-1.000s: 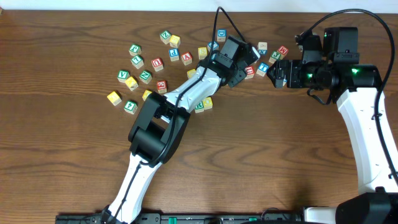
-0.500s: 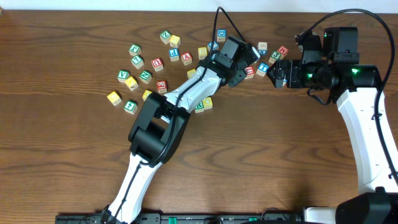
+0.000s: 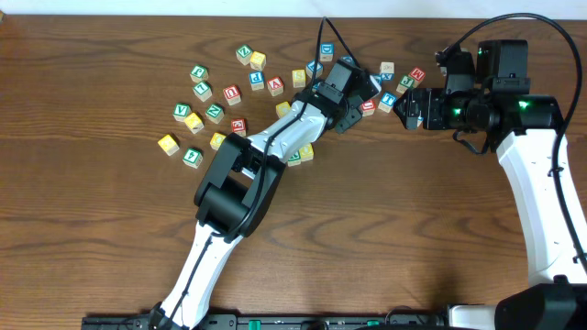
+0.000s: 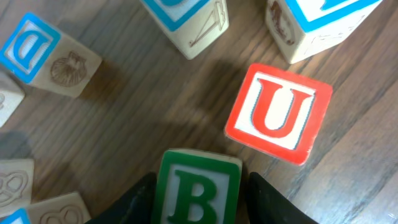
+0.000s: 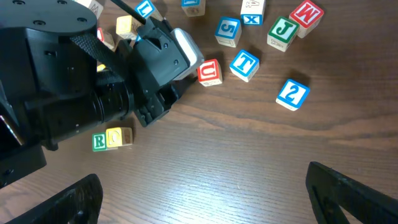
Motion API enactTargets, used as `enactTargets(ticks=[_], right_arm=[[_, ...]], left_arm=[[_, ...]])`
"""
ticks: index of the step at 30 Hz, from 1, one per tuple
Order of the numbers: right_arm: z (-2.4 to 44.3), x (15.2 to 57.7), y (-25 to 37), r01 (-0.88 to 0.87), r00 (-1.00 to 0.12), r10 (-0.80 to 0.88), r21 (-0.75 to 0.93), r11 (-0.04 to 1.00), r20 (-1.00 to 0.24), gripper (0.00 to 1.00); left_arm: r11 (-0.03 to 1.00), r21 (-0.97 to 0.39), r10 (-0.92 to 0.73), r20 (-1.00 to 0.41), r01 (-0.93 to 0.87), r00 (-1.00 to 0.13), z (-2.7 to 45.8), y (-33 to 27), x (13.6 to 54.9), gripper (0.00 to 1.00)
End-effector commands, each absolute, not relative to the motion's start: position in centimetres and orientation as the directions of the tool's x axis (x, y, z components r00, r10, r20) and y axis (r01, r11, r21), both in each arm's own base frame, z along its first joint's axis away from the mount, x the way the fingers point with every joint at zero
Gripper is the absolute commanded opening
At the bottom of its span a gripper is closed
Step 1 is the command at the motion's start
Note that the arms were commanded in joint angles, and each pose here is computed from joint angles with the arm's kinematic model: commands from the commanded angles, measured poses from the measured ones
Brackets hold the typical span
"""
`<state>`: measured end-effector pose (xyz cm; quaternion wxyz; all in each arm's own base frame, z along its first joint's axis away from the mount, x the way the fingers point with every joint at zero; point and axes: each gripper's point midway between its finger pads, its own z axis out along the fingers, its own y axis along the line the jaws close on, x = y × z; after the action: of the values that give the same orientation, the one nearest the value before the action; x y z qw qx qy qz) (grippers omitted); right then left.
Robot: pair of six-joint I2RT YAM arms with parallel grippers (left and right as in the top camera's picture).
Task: Spell out ROBOT
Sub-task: 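Lower the left gripper and grasp the green B block, then carry the green B block and set it right of the O block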
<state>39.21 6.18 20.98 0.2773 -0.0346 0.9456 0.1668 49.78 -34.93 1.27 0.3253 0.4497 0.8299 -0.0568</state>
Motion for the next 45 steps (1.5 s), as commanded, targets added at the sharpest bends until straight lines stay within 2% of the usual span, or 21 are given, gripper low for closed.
enactTargets(ticks=[1,8,15,24,30,34,39,45], right_arm=[[21.8,39.6,5.8,-0.159,-0.833,0.033,0.295,0.942,-0.553,0.99],[21.8,39.6,5.8,-0.159,-0.833,0.033,0.295,0.942,-0.553,0.99],[21.8,39.6,5.8,-0.159,-0.833,0.033,0.295,0.942,-0.553,0.99],[21.8,39.6,5.8,-0.159,-0.833,0.033,0.295,0.942,-0.553,0.99],[21.8,39.6,5.8,-0.159,-0.833,0.033,0.295,0.942,-0.553,0.99],[21.8,39.6,5.8,-0.159,-0.833,0.033,0.295,0.942,-0.553,0.99],[21.8,39.6,5.8,-0.159,-0.832,0.033,0.295,0.942,-0.553,0.99],[21.8,39.6,5.8,-0.159,-0.833,0.033,0.295,0.942,-0.553,0.99]], left_arm=[[0.587,0.191,0.716,-0.575,0.787,-0.395,0.0,-34.8,49.5,0.45],[0.603,0.185,0.7,-0.589,0.776,-0.403,0.3,-34.9,49.7,0.28],[0.646,0.161,0.657,-0.615,0.746,-0.436,1.6,-35.0,50.0,0.24],[0.788,0.136,0.523,-0.665,0.601,-0.534,5.1,-33.8,51.3,0.23],[0.886,0.056,0.356,-0.719,0.461,-0.597,9.4,-32.9,51.7,0.23],[0.914,-0.006,0.274,-0.729,0.407,-0.627,12.1,-32.4,51.1,0.23],[0.943,-0.077,0.187,-0.682,0.324,-0.707,13.8,-31.0,49.2,0.23],[0.978,-0.14,0.055,-0.534,0.152,-0.844,12.7,-28.7,45.7,0.23]])
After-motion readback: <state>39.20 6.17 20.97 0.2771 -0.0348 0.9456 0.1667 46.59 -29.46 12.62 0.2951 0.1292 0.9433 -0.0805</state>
